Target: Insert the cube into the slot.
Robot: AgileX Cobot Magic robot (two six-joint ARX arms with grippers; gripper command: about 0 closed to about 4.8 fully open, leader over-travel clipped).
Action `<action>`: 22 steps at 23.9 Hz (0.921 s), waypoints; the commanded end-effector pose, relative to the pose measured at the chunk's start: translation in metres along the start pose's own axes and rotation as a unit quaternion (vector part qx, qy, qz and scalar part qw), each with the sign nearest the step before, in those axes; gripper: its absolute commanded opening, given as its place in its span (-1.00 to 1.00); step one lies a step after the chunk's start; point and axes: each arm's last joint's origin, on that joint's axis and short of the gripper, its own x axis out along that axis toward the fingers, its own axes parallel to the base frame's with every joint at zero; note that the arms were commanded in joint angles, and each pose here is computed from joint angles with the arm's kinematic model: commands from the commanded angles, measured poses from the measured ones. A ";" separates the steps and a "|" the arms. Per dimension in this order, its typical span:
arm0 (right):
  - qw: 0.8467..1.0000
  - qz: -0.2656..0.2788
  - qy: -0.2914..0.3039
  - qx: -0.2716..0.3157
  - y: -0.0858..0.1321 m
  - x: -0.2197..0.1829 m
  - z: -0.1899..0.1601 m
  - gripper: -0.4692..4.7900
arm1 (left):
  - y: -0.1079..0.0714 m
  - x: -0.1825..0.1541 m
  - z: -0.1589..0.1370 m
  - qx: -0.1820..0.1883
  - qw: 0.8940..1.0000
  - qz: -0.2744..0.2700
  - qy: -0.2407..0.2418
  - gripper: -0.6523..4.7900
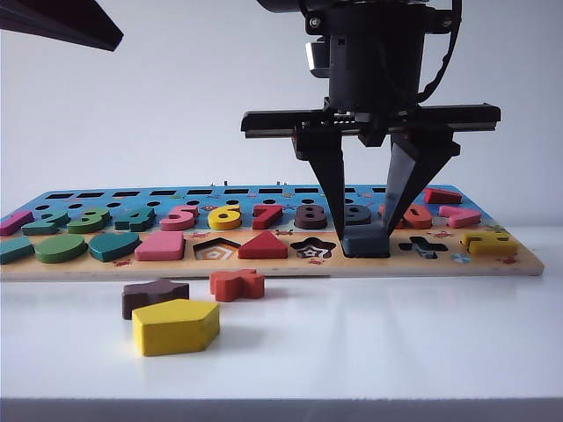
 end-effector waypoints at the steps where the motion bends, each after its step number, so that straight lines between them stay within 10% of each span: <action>1: 1.000 0.000 -0.008 0.004 0.000 -0.001 0.001 -0.18 | 0.000 -0.001 0.003 0.005 1.000 0.001 -0.012 -0.70; 22: 1.000 0.007 -0.017 0.004 -0.001 -0.008 0.002 0.20 | 0.000 -0.001 0.003 0.005 1.000 0.001 -0.012 -0.70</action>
